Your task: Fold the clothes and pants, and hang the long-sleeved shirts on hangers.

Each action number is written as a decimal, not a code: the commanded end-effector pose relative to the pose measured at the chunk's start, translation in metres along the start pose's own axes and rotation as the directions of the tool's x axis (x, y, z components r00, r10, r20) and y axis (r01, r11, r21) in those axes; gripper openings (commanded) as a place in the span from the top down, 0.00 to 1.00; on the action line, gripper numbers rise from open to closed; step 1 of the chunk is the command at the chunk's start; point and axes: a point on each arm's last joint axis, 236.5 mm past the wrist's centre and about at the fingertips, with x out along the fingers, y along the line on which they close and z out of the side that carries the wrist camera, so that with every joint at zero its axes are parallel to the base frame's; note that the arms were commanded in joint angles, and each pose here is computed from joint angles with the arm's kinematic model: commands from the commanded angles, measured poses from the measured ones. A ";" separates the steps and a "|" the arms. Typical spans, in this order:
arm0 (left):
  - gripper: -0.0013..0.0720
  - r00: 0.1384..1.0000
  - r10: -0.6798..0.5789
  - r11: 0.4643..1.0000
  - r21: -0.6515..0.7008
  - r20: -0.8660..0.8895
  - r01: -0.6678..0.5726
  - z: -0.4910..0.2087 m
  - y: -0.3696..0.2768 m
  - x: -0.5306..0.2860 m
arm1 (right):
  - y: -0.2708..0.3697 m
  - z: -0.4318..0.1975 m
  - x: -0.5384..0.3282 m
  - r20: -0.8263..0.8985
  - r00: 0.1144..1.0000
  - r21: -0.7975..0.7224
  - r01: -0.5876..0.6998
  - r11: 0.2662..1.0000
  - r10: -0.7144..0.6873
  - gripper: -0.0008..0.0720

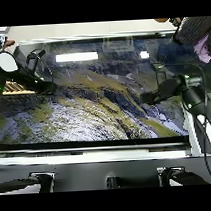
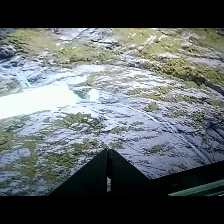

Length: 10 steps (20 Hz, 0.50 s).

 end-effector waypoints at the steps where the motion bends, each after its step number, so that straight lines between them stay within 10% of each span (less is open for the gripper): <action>1: 0.96 1.000 0.006 1.000 0.015 -0.014 -0.005 -0.004 -0.003 0.003 | 0.003 -0.007 0.002 -0.028 0.998 -0.093 0.045 0.995 -0.047 0.93; 10: 0.96 1.000 0.006 1.000 0.015 -0.014 -0.005 -0.004 -0.003 0.003 | 0.004 -0.004 0.002 -0.016 0.999 -0.093 0.044 0.995 -0.046 0.93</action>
